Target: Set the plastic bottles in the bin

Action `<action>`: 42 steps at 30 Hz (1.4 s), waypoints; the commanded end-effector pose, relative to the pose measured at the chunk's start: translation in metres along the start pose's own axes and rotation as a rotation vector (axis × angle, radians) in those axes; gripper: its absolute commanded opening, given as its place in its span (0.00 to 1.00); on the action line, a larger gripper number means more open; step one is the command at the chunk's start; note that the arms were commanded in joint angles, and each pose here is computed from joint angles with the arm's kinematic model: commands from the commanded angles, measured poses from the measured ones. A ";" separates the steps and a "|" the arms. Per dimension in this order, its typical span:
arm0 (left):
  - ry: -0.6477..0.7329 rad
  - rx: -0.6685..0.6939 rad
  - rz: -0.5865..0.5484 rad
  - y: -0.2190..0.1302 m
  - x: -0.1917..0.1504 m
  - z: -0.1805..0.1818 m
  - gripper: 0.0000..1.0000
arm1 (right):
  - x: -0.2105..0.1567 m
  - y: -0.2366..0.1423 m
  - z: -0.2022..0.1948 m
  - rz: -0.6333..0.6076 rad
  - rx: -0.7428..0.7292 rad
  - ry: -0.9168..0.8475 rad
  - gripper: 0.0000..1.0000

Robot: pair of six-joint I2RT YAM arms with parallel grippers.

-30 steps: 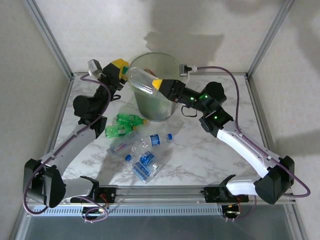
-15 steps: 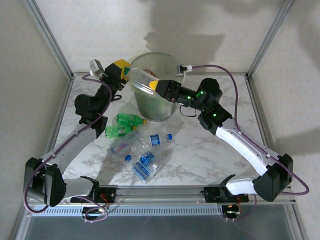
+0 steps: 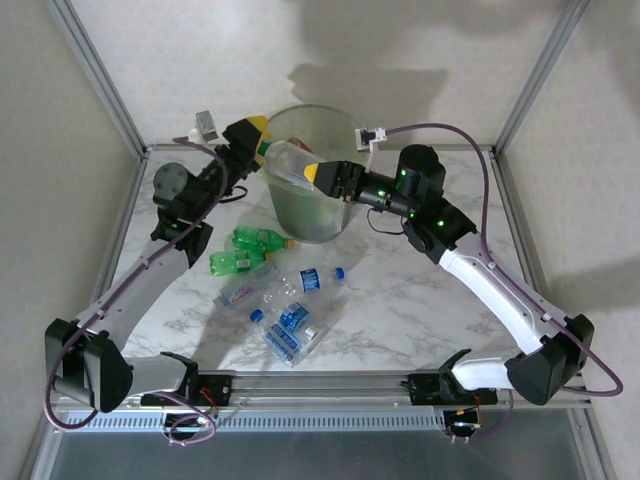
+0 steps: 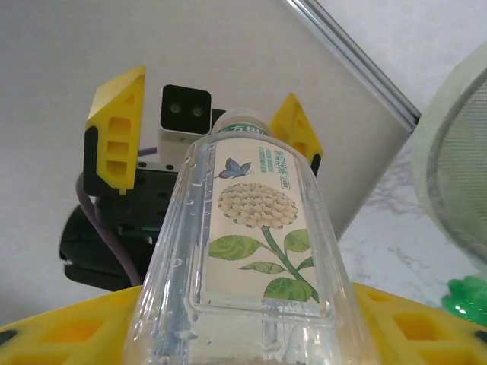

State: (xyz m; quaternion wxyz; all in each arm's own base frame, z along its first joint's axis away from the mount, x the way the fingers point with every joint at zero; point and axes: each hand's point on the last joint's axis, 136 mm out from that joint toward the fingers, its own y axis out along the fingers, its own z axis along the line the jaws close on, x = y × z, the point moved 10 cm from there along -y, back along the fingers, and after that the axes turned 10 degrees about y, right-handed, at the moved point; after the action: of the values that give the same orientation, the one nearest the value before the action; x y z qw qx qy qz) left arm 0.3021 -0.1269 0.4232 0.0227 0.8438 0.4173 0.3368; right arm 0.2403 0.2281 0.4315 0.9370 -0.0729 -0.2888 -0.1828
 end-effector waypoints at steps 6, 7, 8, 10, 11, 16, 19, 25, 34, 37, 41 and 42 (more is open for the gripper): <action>0.077 0.017 0.147 0.005 0.003 -0.012 0.76 | 0.009 -0.020 0.015 -0.067 -0.080 -0.123 0.58; 0.079 0.024 0.153 0.004 0.002 -0.011 0.75 | 0.009 -0.021 0.016 -0.073 -0.084 -0.130 0.58; 0.081 0.025 0.155 0.004 0.002 -0.011 0.73 | 0.009 -0.020 0.016 -0.075 -0.089 -0.135 0.58; 0.080 0.025 0.161 0.004 0.001 -0.011 0.69 | 0.009 -0.021 0.016 -0.074 -0.087 -0.142 0.58; 0.079 0.023 0.162 0.004 0.001 -0.011 0.65 | 0.008 -0.020 0.015 -0.072 -0.090 -0.142 0.58; 0.062 0.018 0.143 0.005 0.002 -0.009 0.48 | 0.007 -0.020 0.013 -0.066 -0.086 -0.142 0.58; 0.050 0.015 0.116 0.004 0.003 -0.009 0.39 | 0.006 -0.022 0.014 -0.071 -0.084 -0.141 0.60; 0.014 -0.027 0.056 0.001 0.005 -0.011 0.27 | 0.008 -0.026 0.019 -0.093 -0.083 -0.108 0.89; 0.020 -0.116 -0.080 -0.013 0.011 -0.024 0.18 | 0.018 -0.031 0.028 -0.062 0.038 0.041 0.99; 0.014 -0.149 -0.121 -0.017 0.011 -0.025 0.15 | 0.020 -0.033 0.028 -0.042 0.118 0.094 0.99; -0.001 -0.207 -0.155 -0.020 0.012 -0.028 0.12 | 0.021 -0.031 0.028 -0.030 0.135 0.121 0.99; -0.002 -0.224 -0.160 -0.021 0.012 -0.029 0.11 | 0.021 -0.029 0.028 -0.020 0.146 0.132 0.99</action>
State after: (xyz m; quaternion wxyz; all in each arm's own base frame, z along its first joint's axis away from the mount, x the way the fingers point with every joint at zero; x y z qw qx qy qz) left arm 0.2918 -0.1189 0.4252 0.0780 0.8282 0.4358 0.3437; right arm 0.2361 0.2015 0.4585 0.9482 -0.0283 -0.2449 -0.2006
